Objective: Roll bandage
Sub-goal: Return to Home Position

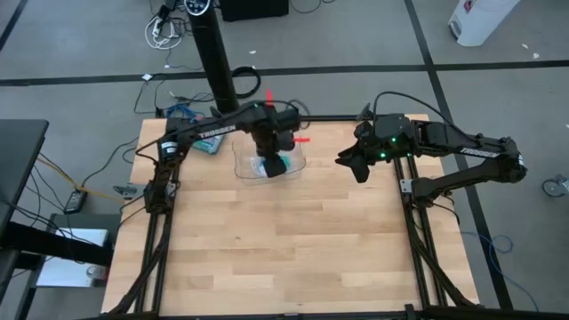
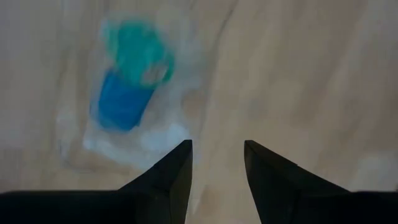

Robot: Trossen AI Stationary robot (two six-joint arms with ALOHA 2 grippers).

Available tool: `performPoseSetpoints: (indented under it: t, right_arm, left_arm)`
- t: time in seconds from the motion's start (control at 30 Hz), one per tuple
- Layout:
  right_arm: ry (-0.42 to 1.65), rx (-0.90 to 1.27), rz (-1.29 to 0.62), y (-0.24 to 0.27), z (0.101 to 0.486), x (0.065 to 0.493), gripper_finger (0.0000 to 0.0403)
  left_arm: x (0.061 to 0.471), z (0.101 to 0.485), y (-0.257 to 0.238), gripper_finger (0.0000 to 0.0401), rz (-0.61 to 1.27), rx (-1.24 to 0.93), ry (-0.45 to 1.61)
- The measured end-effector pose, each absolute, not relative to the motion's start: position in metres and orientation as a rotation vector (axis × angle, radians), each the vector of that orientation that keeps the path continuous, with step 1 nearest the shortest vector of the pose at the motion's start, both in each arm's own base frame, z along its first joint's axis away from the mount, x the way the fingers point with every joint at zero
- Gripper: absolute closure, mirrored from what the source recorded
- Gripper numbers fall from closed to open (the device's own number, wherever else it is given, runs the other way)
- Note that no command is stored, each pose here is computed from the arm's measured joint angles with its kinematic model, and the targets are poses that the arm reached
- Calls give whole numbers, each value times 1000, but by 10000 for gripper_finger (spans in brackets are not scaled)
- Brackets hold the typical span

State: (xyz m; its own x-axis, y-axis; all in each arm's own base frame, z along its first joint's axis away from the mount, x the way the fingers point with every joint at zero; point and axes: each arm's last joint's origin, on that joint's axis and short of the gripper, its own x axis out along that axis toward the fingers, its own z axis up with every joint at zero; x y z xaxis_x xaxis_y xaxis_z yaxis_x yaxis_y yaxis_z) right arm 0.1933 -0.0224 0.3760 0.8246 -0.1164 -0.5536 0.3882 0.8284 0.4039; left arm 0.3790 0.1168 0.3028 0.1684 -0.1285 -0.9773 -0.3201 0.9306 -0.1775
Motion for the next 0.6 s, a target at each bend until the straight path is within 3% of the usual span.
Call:
performPoseSetpoints:
  t: [0.2, 0.4, 0.6]
  right_arm:
    - [489, 540, -269, -22, 381, 192, 271]
    - [121, 325, -42, -14, 426, 171, 272]
    - [140, 210, -16, -8, 428, 139, 282]
  left_arm:
    - [382, 390, 94, 254, 75, -356, 1013]
    - [358, 468, 47, 280, -5, -235, 574]
    - [328, 486, 5, 302, -3, -160, 473]
